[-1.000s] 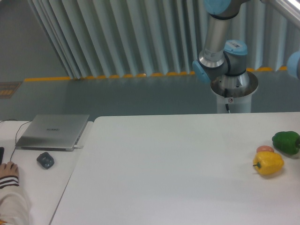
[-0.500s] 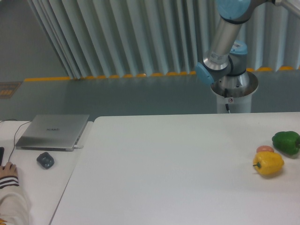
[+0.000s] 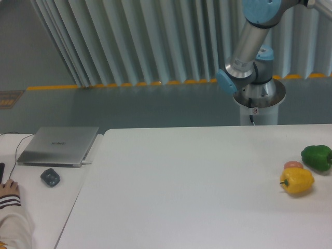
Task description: Place the red peppers in a basket
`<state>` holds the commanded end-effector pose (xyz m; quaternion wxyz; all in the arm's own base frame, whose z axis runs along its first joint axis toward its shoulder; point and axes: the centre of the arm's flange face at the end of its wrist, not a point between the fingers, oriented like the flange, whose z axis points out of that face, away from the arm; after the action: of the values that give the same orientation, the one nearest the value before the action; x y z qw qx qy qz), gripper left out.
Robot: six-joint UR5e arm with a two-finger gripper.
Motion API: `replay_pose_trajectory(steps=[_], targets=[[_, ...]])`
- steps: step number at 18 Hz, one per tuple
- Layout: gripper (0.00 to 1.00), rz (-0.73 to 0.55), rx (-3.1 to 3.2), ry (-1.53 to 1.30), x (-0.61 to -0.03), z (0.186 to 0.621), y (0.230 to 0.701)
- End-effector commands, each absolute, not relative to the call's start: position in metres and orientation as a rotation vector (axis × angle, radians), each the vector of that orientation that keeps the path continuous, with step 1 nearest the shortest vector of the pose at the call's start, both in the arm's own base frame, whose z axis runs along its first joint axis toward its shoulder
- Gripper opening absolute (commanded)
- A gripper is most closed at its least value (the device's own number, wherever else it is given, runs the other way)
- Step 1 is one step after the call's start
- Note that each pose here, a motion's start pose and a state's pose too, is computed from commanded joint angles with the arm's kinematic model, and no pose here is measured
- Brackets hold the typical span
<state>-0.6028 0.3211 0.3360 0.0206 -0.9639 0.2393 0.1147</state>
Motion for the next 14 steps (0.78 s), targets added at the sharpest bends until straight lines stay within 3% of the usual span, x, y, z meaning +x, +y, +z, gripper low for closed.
replay_pose_trajectory(steps=[14], targets=[[1.00,0.323,-2.946,0.835,-0.532,0.376,0.401]])
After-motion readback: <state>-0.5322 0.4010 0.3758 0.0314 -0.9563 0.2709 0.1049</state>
